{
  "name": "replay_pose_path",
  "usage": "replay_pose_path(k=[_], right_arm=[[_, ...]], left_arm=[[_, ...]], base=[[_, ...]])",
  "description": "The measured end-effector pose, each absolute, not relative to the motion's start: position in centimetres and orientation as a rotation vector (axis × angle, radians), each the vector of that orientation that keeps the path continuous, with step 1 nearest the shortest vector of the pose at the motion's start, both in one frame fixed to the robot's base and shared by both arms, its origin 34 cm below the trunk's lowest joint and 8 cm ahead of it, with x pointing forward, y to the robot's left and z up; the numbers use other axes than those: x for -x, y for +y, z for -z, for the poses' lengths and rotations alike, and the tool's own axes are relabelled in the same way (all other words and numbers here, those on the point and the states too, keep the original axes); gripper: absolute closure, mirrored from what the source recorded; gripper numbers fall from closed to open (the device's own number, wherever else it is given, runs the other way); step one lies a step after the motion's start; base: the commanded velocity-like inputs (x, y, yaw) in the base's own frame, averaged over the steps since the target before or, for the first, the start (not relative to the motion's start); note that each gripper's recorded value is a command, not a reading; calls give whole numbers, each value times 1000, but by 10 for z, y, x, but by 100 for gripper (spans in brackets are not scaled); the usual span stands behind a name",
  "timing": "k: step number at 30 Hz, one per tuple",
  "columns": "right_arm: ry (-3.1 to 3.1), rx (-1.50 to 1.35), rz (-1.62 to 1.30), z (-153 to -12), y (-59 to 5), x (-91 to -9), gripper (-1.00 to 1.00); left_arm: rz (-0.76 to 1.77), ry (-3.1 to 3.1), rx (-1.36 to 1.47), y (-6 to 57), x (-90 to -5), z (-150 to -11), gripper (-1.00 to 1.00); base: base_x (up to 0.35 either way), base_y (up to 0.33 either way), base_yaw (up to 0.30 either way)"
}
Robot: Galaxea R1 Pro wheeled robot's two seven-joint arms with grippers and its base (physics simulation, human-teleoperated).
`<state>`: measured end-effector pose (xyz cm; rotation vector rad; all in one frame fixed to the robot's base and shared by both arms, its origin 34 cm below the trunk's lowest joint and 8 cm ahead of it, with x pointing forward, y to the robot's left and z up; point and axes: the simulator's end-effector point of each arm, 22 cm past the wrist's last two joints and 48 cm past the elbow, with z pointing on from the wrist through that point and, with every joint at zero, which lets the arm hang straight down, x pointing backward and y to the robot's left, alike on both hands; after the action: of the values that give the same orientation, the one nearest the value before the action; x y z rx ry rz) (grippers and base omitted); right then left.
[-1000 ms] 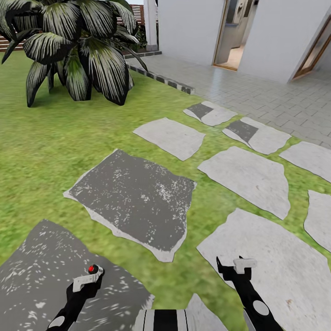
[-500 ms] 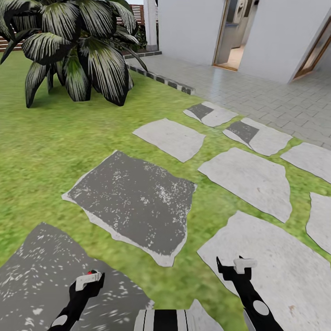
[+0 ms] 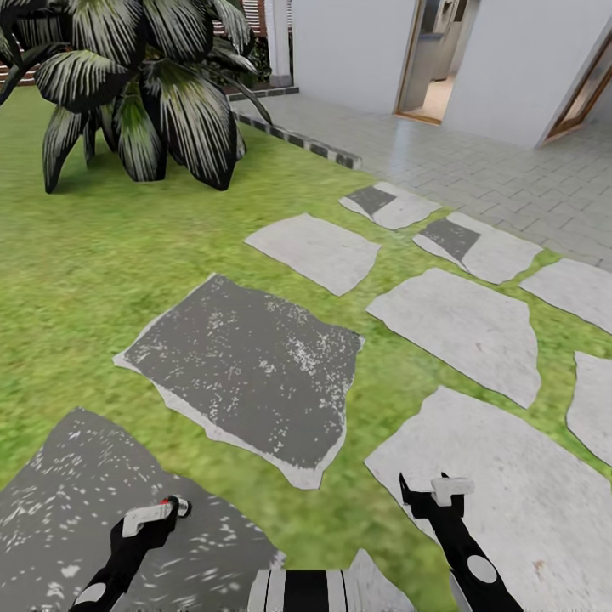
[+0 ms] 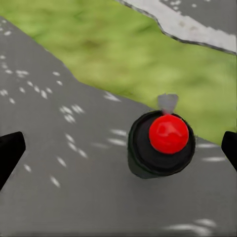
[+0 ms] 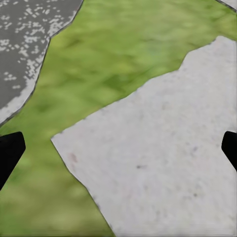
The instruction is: Pick up the pesticide atomizer in the garden and spray insectifuge to fully cover both potted plants in the garden.
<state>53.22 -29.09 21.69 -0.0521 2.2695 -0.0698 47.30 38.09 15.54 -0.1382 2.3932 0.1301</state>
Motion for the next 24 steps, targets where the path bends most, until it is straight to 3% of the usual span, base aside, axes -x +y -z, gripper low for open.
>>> replay_pose_path(k=[24], right_arm=[[2311,55,75,-199,-294,-519,-100]], left_arm=[[-136,2398,106,383,-466,-146,-100]], base=[[0,0,0]])
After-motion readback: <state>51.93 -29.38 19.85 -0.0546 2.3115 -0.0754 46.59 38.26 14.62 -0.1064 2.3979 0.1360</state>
